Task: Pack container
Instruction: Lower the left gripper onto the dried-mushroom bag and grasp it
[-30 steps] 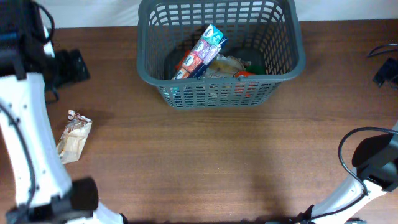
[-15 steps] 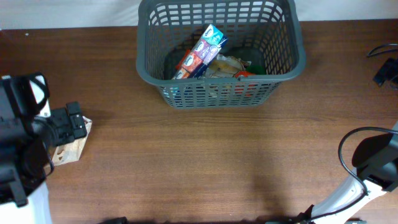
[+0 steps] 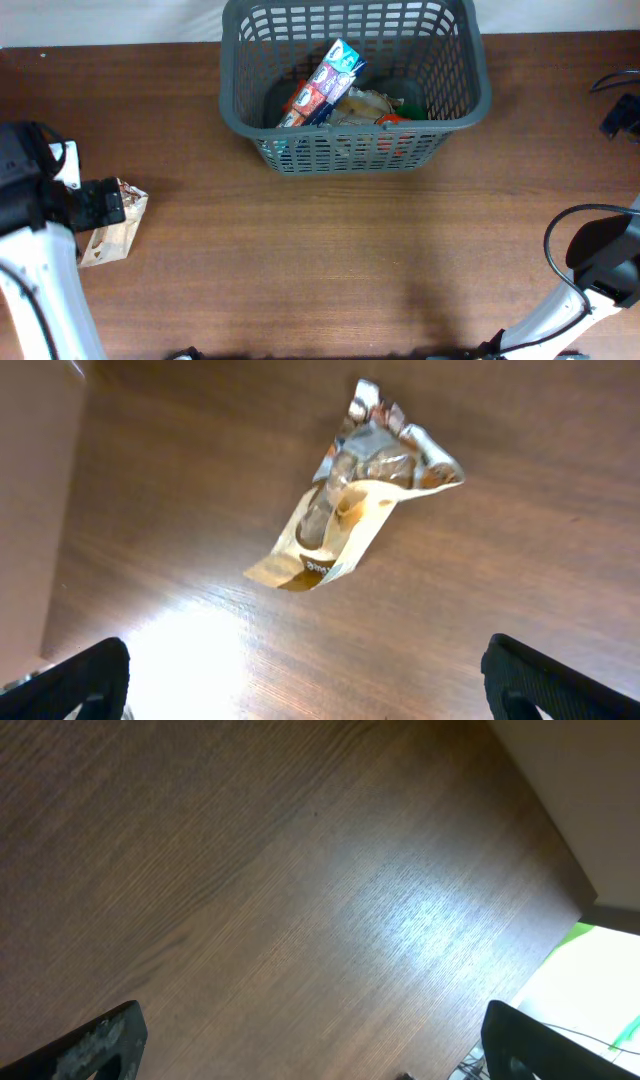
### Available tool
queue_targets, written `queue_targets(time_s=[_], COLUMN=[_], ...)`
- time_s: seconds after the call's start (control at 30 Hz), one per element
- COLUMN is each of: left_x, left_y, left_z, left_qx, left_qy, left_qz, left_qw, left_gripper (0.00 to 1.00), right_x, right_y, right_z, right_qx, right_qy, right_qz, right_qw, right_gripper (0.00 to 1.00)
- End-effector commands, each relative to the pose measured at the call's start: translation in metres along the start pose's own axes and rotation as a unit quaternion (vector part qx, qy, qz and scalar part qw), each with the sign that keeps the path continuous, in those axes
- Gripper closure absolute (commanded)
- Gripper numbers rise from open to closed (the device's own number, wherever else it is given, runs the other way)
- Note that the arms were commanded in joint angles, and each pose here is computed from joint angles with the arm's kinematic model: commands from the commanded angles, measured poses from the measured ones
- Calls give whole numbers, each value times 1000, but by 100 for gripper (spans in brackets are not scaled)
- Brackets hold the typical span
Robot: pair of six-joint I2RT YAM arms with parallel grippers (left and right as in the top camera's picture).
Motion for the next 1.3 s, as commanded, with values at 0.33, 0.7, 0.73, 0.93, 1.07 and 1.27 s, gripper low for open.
queue_targets(time_s=[0.33,0.7,0.73,0.93,1.07,1.27], left_x=[-20,-20,-19,-11,0,11], left_y=[-15,-31,-28,-16,-7,2], left_z=[63,83,86,106,126,156], left_qx=[78,159,159,169,178,187], left_qy=[43,42,45,74,101,131], left_qz=[87,170,166,129,95,39], left_qw=[992,972,972,974,974,973], left_gripper=[1,1,1,1,1,1], right_x=[0,0,0,0,0,0], right_y=[-1,-1,-1,-1,-1,-1], right_z=[1,1,1,1,1,1], right_qx=[2,2,2,2,2,2], right_qy=[1,1,1,1,1,2], right_qz=[7,7,7,7,7,7], right_qw=[1000,1000,1000,1000,1000,1000], right_gripper=[1,1,1,1,1,1])
Point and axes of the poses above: each gripper's point midway between its finger pads, its own z axis out along the fingers, its own y axis along the line the jaws close on, x = y × z, the point moved 6 cm from there along -z, back along the fingers, and after that the axes turned 11 degrees about z, right-handed, at the moved point
